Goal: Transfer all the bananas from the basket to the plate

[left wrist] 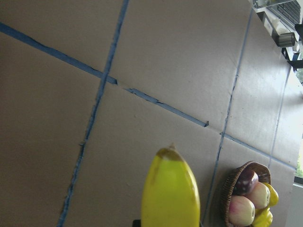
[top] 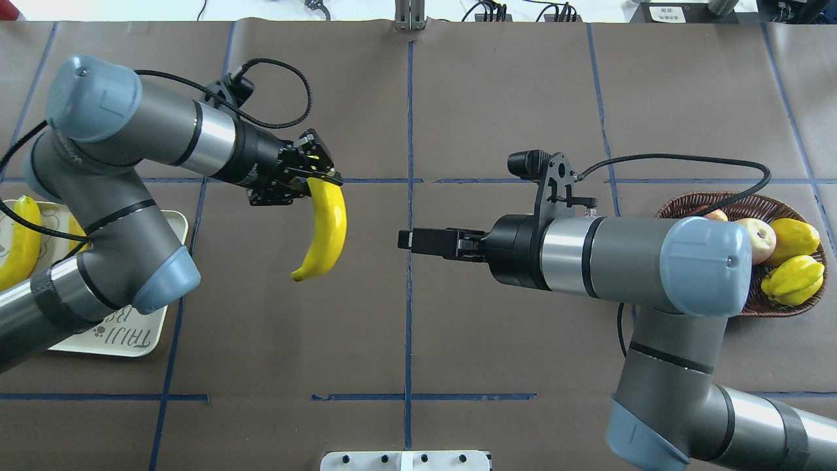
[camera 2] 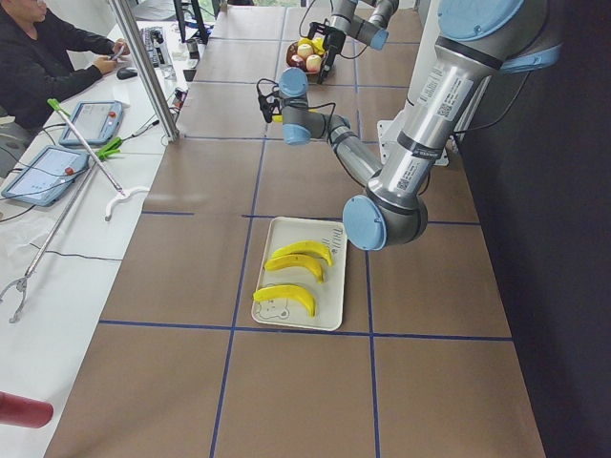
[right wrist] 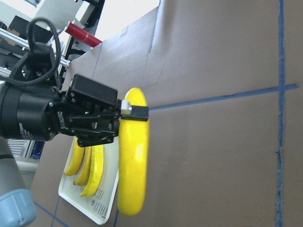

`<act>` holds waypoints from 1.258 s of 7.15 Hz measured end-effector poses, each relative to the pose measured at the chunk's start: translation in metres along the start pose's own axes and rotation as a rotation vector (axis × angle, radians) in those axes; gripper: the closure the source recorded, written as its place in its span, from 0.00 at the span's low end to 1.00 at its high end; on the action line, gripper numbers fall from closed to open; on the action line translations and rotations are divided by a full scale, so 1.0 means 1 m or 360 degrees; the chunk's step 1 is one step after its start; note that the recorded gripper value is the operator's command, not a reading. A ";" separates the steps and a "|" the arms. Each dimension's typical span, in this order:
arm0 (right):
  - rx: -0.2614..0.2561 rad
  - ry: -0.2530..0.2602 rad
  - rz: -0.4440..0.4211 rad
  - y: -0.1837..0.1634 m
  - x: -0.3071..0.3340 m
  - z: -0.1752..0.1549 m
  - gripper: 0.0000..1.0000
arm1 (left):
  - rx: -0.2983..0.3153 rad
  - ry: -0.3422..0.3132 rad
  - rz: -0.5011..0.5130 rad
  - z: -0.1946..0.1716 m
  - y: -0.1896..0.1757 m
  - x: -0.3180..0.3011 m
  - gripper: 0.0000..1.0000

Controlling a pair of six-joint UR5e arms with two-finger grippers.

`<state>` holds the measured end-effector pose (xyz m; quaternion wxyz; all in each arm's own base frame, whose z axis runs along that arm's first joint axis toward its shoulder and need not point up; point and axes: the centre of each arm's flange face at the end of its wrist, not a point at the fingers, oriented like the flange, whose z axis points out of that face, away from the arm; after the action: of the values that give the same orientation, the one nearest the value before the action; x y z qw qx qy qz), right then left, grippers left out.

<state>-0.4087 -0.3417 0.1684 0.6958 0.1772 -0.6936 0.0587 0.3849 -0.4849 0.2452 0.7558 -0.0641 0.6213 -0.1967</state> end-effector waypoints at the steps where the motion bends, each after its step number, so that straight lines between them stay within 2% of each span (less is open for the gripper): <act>1: 0.0019 0.0072 0.0008 -0.017 -0.003 -0.007 0.00 | 0.0061 -0.0130 0.0007 -0.020 -0.026 -0.050 1.00; 3: 0.0068 0.0142 0.0011 -0.042 -0.001 -0.015 0.00 | 0.0153 -0.0347 0.0052 -0.063 -0.059 -0.161 1.00; 4: 0.0077 0.0160 0.0011 -0.048 0.002 -0.017 0.00 | 0.0169 -0.0445 0.0057 -0.073 -0.064 -0.206 1.00; 5: 0.0079 0.0191 0.0017 -0.057 0.006 -0.019 0.00 | 0.0180 -0.0508 0.0054 -0.077 -0.066 -0.233 0.38; 6: 0.0049 0.0271 0.0023 -0.076 0.015 -0.027 0.00 | 0.0205 -0.0543 0.0052 -0.078 -0.068 -0.246 0.01; 7: -0.0030 0.0388 -0.0007 -0.105 0.030 -0.044 0.00 | 0.0230 -0.0563 0.0050 -0.079 -0.070 -0.253 0.01; 9: -0.0244 0.0664 -0.0177 -0.173 0.077 -0.102 0.00 | 0.0243 -0.0573 0.0057 -0.080 -0.073 -0.256 0.01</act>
<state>-0.2535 -0.4822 0.2181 0.8377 0.1457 -0.5263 0.0030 0.2536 -0.4434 0.4865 0.8608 -0.0297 0.4604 -0.2151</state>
